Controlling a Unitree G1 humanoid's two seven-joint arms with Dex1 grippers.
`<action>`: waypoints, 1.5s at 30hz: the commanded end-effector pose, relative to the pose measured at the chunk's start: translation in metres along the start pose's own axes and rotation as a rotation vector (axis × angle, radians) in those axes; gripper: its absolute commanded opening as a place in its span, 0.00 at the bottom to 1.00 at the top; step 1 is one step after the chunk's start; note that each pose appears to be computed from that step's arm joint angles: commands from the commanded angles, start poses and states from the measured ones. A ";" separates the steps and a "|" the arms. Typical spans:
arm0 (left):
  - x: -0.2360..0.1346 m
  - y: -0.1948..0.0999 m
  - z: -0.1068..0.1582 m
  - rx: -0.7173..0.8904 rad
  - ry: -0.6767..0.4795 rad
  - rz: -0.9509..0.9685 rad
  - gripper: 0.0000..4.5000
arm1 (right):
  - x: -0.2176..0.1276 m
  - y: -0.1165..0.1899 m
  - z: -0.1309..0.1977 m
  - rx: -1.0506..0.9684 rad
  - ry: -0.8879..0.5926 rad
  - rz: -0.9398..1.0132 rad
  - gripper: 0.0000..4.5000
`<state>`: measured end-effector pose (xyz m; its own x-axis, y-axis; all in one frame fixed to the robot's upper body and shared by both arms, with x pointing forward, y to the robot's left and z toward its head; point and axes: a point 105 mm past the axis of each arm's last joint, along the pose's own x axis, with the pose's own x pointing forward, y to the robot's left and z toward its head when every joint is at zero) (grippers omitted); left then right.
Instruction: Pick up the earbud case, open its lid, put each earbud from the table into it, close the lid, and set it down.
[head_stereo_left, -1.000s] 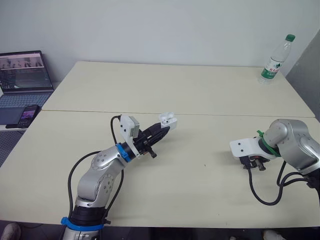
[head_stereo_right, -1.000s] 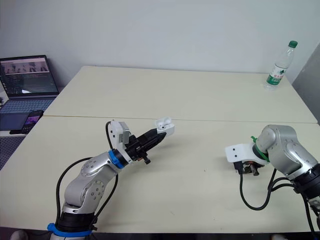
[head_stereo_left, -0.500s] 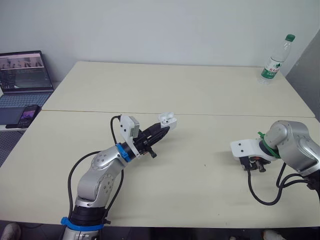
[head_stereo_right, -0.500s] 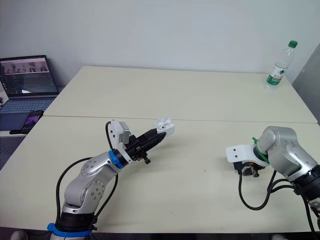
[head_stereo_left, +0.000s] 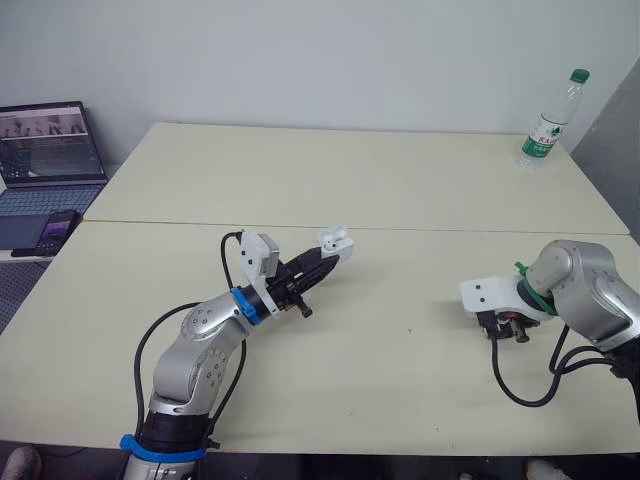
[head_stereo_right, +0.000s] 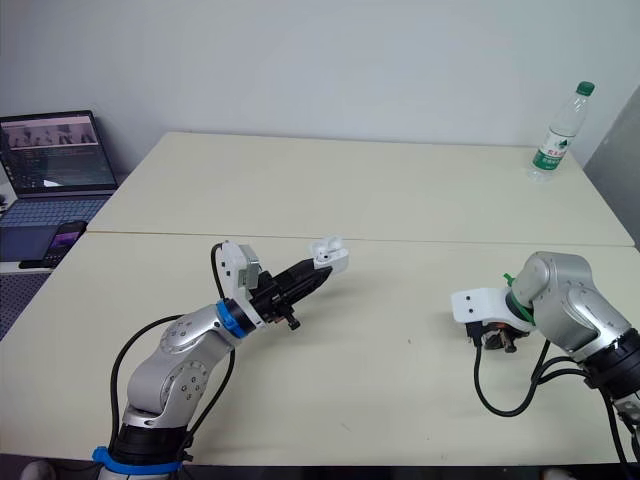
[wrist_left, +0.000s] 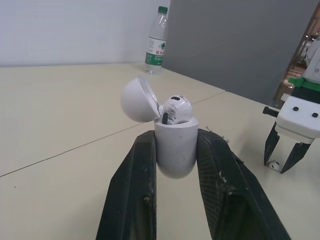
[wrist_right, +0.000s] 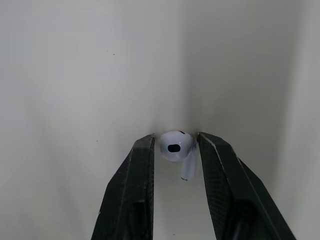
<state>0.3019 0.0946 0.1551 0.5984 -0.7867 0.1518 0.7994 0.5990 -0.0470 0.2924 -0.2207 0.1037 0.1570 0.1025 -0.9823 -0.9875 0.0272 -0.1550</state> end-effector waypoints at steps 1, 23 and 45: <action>0.003 -0.008 0.012 0.035 -0.039 -0.035 0.17 | -0.005 -0.004 -0.002 0.012 0.019 -0.023 0.31; 0.003 -0.009 0.011 0.029 -0.035 -0.039 0.17 | -0.007 0.003 0.003 0.036 -0.005 -0.007 0.09; 0.026 -0.010 0.029 0.002 -0.116 -0.067 0.17 | -0.152 -0.055 0.145 0.529 -1.337 -0.582 0.09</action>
<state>0.3096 0.0754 0.1781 0.5568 -0.7983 0.2294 0.8246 0.5646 -0.0369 0.3292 -0.0880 0.2562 0.6402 0.7633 -0.0867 -0.7676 0.6310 -0.1126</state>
